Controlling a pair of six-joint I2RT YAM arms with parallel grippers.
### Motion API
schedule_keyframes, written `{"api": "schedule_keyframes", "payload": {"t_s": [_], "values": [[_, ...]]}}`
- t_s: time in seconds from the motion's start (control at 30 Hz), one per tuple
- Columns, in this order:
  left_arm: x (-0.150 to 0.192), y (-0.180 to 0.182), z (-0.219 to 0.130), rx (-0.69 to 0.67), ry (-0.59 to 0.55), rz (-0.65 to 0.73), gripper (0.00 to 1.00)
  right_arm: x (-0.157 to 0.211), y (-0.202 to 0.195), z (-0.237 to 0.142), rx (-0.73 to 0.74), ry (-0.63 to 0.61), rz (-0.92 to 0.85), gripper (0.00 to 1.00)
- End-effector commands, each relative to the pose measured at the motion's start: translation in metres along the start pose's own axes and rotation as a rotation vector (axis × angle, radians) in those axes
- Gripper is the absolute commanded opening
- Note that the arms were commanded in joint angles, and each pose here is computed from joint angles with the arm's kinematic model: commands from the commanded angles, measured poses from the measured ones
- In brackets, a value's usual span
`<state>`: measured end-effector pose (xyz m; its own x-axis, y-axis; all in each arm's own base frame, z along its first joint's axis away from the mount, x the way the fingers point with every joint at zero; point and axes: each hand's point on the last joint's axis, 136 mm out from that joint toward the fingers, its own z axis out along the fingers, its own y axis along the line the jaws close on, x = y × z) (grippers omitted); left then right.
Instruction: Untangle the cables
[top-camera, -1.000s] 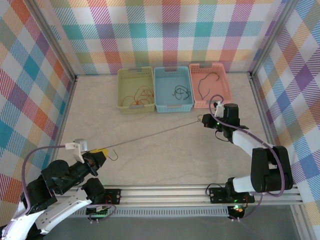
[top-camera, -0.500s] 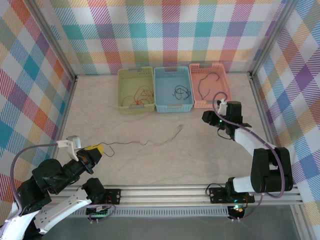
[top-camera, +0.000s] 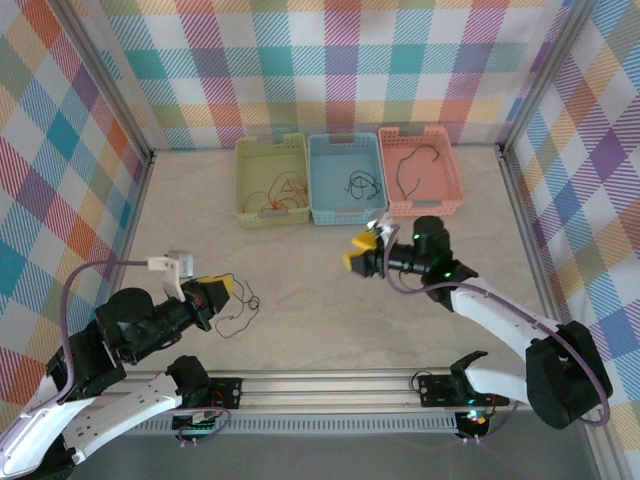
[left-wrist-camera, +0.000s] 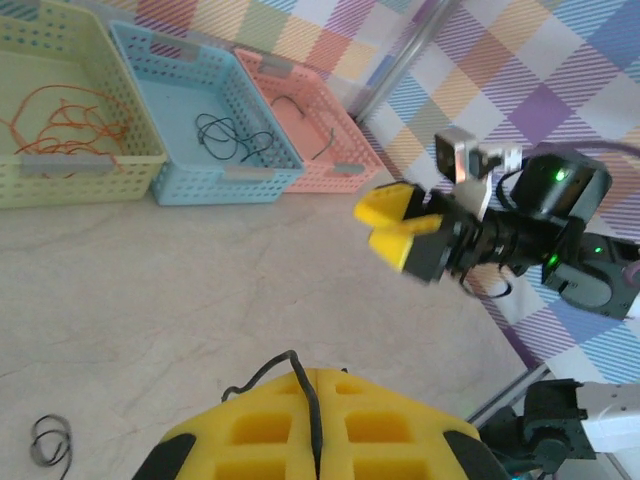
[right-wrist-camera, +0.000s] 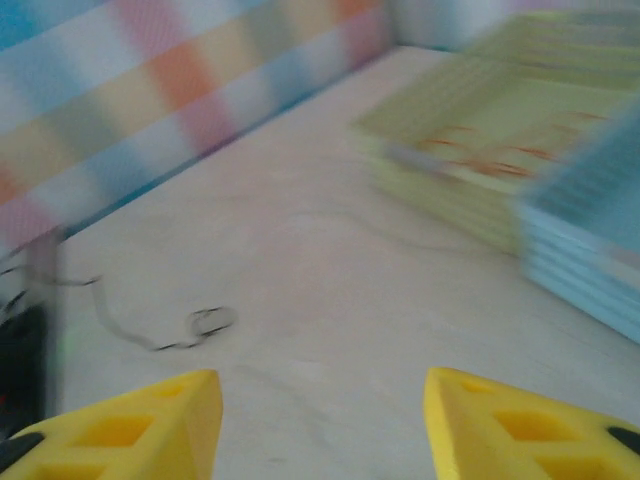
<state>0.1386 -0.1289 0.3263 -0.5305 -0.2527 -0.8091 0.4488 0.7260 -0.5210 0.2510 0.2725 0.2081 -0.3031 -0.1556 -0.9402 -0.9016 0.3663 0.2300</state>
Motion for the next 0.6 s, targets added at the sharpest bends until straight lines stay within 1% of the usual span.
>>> {"api": "schedule_keyframes", "payload": {"t_s": [0.0, 0.13, 0.2, 0.27, 0.33, 0.43, 0.57], "values": [[-0.033, -0.036, -0.002, 0.122, -0.072, 0.014, 0.0, 0.002, 0.056, 0.021, -0.234, -0.012, -0.268, 0.61], [-0.056, -0.063, 0.011, 0.161, -0.071, 0.036, 0.0, 0.007, 0.074, 0.045, -0.299, -0.032, -0.282, 0.69], [-0.067, -0.082, 0.016, 0.213, -0.06, 0.047, 0.0, 0.018, 0.094, 0.06, -0.379, -0.014, -0.33, 0.73], [-0.077, -0.096, 0.021, 0.243, -0.056, 0.056, 0.0, 0.023, 0.105, 0.075, -0.411, -0.001, -0.357, 0.75], [-0.085, -0.105, 0.025, 0.251, -0.055, 0.066, 0.0, 0.022, 0.111, 0.086, -0.439, -0.019, -0.366, 0.77], [-0.092, -0.118, 0.032, 0.274, -0.035, 0.077, 0.0, 0.018, 0.111, 0.101, -0.441, -0.053, -0.378, 0.78], [-0.097, -0.129, 0.036, 0.298, -0.02, 0.085, 0.0, 0.023, 0.115, 0.121, -0.492, -0.048, -0.374, 0.76]]}}
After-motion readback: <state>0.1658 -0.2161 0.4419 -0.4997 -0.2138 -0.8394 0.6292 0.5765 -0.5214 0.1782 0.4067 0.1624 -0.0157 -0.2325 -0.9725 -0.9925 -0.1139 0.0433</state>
